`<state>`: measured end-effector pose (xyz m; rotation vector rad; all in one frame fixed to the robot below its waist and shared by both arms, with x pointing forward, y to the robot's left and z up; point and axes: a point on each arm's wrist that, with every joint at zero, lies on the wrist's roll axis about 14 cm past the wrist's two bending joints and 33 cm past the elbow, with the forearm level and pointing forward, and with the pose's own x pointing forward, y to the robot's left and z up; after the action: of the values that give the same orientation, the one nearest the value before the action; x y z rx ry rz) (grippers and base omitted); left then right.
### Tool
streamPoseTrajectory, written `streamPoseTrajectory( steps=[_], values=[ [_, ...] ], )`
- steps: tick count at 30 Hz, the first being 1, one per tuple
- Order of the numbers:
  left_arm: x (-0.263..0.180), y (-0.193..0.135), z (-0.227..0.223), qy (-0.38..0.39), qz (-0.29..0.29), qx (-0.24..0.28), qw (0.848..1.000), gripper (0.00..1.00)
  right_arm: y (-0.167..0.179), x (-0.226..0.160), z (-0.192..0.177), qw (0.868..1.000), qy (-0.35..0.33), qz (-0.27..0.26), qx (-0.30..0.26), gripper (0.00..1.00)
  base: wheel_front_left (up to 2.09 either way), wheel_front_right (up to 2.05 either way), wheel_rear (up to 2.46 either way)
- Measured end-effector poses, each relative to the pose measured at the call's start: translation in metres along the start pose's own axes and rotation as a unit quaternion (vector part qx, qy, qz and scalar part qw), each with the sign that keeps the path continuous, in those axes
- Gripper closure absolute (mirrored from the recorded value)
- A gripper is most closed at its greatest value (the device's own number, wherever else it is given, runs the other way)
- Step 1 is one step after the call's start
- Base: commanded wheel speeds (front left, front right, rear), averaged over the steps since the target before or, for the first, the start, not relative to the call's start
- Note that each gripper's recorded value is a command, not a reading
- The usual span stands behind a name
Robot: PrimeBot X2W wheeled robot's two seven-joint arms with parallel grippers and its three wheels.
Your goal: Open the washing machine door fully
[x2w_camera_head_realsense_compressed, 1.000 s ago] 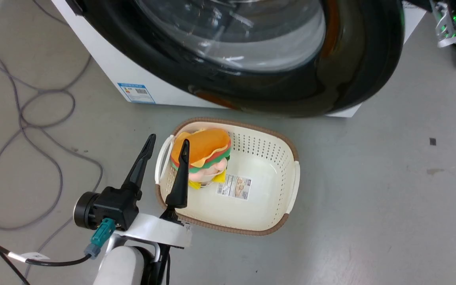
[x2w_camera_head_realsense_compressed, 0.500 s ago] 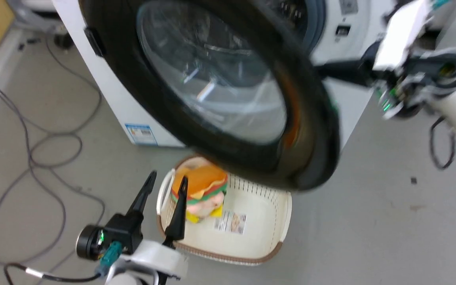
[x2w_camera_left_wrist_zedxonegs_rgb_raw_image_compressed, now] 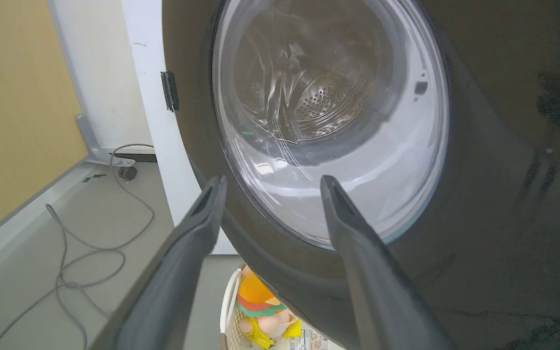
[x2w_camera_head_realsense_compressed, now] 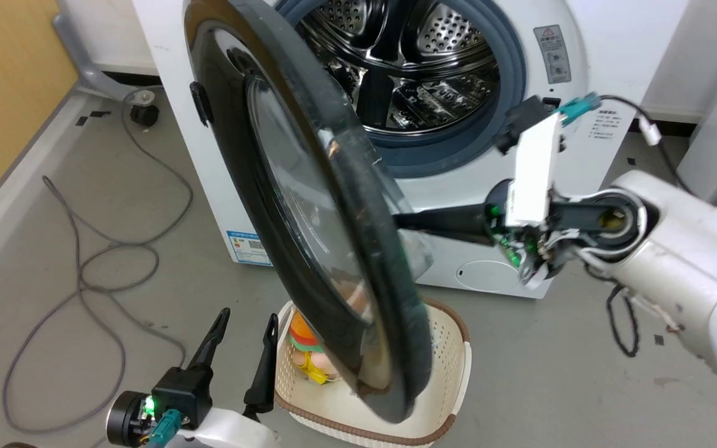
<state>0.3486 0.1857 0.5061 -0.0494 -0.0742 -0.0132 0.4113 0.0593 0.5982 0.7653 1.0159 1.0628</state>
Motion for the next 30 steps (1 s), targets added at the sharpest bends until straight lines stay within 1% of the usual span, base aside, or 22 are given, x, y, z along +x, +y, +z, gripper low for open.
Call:
streamPoseTrajectory(
  steps=[3, 6, 9, 10, 11, 13, 14, 16, 18, 21, 25, 27, 28, 30],
  values=[
    [0.0, 0.003, -0.002, 0.003, 0.005, 0.0, 1.0, 0.0, 0.006, 0.008, -0.007, 1.0, 0.009, 0.014, -0.007, 1.0, 0.0, 0.0, 0.0],
    [0.0, 0.004, -0.004, 0.006, 0.007, 0.0, 1.0, 0.0, 0.013, 0.013, -0.009, 0.999, -0.002, 0.03, -0.009, 1.0, 0.0, 0.0, 0.0],
    [0.001, 0.004, -0.004, 0.006, 0.006, 0.0, 1.0, 0.0, 0.019, 0.012, -0.005, 0.998, -0.043, 0.053, 0.0, 1.0, 0.0, 0.0, 0.0],
    [0.002, 0.003, -0.004, 0.006, 0.007, 0.0, 1.0, 0.0, 0.018, 0.01, -0.001, 0.996, -0.066, 0.054, -0.002, 1.0, 0.0, 0.0, 0.0],
    [0.002, 0.003, -0.004, 0.006, 0.006, 0.0, 1.0, 0.0, 0.016, 0.005, 0.007, 0.993, -0.102, 0.052, -0.012, 0.86, 0.0, 0.0, 0.0],
    [0.004, 0.0, -0.004, 0.005, 0.003, -0.001, 1.0, 0.0, 0.013, -0.009, 0.02, 0.984, -0.17, 0.052, -0.03, 0.29, 0.0, 0.0, 0.0],
    [0.005, -0.001, -0.004, 0.005, 0.001, -0.002, 1.0, 0.0, 0.009, -0.018, 0.026, 0.976, -0.208, 0.051, -0.033, 0.0, 0.0, 0.0, 0.0],
    [0.007, -0.003, -0.004, 0.005, 0.0, -0.004, 1.0, 0.0, -0.006, -0.036, 0.029, 0.961, -0.271, 0.045, -0.023, 0.0, 0.0, 0.0, 0.0],
    [0.008, -0.004, -0.005, 0.006, -0.001, -0.006, 1.0, 0.0, -0.024, -0.055, 0.026, 0.942, -0.334, 0.038, 0.004, 0.0, 0.0, 0.0, 0.0],
    [0.01, -0.007, -0.008, 0.01, -0.005, -0.007, 1.0, 0.0, -0.062, -0.088, 0.015, 0.913, -0.407, -0.006, 0.019, 0.0, 0.0, 0.0, 0.0],
    [0.014, -0.011, -0.009, 0.01, -0.011, -0.009, 1.0, 0.0, -0.116, -0.131, -0.008, 0.883, -0.461, -0.083, 0.032, 0.0, 0.0, 0.0, 0.0],
    [0.016, -0.011, -0.009, 0.011, -0.01, -0.008, 1.0, 0.0, -0.144, -0.166, -0.009, 0.852, -0.504, -0.137, 0.022, 0.0, 0.0, 0.0, 0.0],
    [0.016, -0.01, -0.01, 0.011, -0.01, -0.007, 1.0, 0.0, -0.154, -0.182, -0.011, 0.838, -0.52, -0.162, 0.008, 0.0, 0.0, 0.0, 0.0],
    [0.016, -0.009, -0.009, 0.011, -0.009, -0.008, 1.0, 0.0, -0.169, -0.205, -0.018, 0.815, -0.538, -0.213, -0.034, 0.0, 0.0, 0.0, 0.0]
  ],
)
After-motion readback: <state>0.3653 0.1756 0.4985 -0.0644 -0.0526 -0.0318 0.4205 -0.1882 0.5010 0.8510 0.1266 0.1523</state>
